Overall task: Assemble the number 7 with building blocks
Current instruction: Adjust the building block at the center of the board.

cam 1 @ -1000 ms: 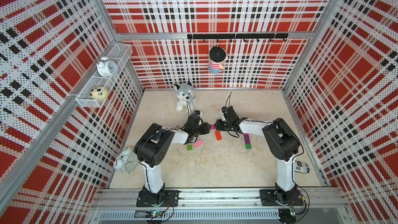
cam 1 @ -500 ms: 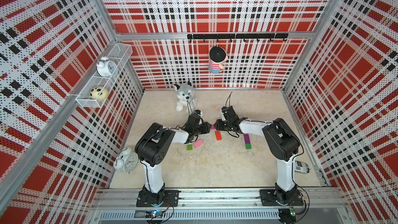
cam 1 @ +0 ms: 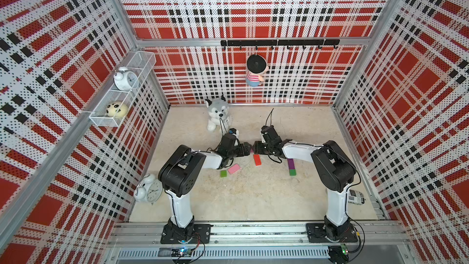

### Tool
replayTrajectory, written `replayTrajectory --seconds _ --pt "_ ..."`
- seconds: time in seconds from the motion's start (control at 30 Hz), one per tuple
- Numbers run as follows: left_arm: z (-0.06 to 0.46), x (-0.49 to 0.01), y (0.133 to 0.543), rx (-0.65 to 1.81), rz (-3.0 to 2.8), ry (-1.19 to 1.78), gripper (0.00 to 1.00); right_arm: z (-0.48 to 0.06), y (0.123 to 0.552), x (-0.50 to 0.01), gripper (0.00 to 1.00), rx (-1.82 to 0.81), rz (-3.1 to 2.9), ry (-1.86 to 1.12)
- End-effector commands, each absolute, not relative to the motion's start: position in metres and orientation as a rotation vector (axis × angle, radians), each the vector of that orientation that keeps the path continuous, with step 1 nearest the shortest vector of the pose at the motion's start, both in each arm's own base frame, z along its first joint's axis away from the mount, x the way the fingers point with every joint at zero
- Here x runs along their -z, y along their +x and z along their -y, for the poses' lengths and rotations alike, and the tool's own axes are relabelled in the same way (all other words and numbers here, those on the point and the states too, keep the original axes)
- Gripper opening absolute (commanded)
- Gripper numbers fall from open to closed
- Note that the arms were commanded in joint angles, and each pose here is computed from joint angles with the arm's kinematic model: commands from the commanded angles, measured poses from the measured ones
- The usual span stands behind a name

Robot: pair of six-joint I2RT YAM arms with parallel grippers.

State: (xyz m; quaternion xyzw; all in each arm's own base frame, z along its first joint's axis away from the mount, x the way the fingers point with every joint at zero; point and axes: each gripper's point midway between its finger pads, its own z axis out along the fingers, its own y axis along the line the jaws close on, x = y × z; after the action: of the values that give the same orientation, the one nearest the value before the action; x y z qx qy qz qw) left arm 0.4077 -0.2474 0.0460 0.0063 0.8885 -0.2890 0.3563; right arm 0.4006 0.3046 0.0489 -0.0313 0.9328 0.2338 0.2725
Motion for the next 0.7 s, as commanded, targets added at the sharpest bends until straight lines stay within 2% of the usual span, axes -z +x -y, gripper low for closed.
replayTrajectory --seconds 0.0,0.03,0.3,0.67 --pt "0.243 -0.054 0.404 0.716 -2.279 0.026 0.96 -0.312 0.390 -0.073 0.56 -0.575 -2.487 -0.124" --pt "0.241 -0.055 0.403 0.707 -2.277 0.026 1.00 -0.313 0.387 -0.071 0.56 -0.554 -2.502 -0.131" --pt "0.219 -0.053 0.387 0.644 -2.282 -0.005 0.98 -0.303 0.361 -0.051 0.54 -0.345 -2.610 -0.159" --pt "0.203 -0.052 0.379 0.619 -2.284 -0.020 0.98 -0.302 0.356 -0.058 0.54 -0.244 -2.595 -0.164"
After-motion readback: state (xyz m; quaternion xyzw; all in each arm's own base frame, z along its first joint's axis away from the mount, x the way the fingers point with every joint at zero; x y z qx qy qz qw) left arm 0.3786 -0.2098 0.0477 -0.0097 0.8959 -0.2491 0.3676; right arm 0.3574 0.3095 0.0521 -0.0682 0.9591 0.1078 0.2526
